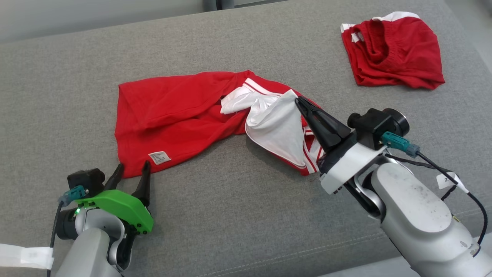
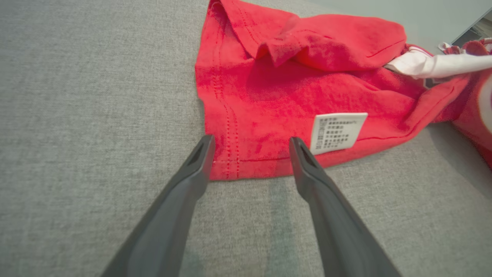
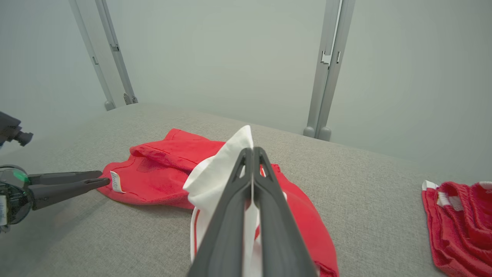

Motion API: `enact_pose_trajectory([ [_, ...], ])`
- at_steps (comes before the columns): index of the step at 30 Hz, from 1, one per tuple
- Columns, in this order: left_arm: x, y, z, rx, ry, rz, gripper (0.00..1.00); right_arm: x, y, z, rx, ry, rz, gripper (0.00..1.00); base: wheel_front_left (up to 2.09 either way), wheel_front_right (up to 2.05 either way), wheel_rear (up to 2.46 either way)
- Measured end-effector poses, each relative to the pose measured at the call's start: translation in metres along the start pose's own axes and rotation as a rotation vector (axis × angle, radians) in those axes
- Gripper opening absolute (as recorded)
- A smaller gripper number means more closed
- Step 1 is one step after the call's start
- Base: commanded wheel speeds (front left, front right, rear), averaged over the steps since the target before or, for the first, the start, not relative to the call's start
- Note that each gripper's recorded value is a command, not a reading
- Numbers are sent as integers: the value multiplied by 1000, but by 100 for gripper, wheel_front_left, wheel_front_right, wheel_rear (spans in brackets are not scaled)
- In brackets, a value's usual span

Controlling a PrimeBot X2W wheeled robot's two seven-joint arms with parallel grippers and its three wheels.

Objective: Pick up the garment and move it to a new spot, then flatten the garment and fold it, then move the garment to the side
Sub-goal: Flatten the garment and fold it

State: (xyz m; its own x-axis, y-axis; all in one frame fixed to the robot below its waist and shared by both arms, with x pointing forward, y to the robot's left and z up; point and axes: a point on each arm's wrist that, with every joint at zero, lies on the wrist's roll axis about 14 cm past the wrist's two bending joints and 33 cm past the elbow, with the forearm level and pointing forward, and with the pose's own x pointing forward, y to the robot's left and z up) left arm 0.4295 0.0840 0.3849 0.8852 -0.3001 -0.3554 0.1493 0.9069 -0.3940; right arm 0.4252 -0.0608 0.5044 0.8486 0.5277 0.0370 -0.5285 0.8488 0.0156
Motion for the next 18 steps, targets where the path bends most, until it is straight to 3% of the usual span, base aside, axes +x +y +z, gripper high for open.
enact_pose_trajectory([
  [5,8,0,-11,-7,47,-3,100,-14,-18,-8,2,20,-54,0,0,0,0],
  [11,10,16,-11,-10,50,57,100,-16,-17,-3,11,-1,-60,0,0,0,0],
  [16,10,13,-15,-6,68,38,100,-19,-15,-2,23,-7,-64,0,0,0,0],
  [17,10,11,-15,-3,72,28,91,-20,-15,-3,26,-6,-65,0,0,0,0],
  [18,10,10,-16,0,75,24,64,-21,-15,-3,28,-6,-66,0,0,0,0],
])
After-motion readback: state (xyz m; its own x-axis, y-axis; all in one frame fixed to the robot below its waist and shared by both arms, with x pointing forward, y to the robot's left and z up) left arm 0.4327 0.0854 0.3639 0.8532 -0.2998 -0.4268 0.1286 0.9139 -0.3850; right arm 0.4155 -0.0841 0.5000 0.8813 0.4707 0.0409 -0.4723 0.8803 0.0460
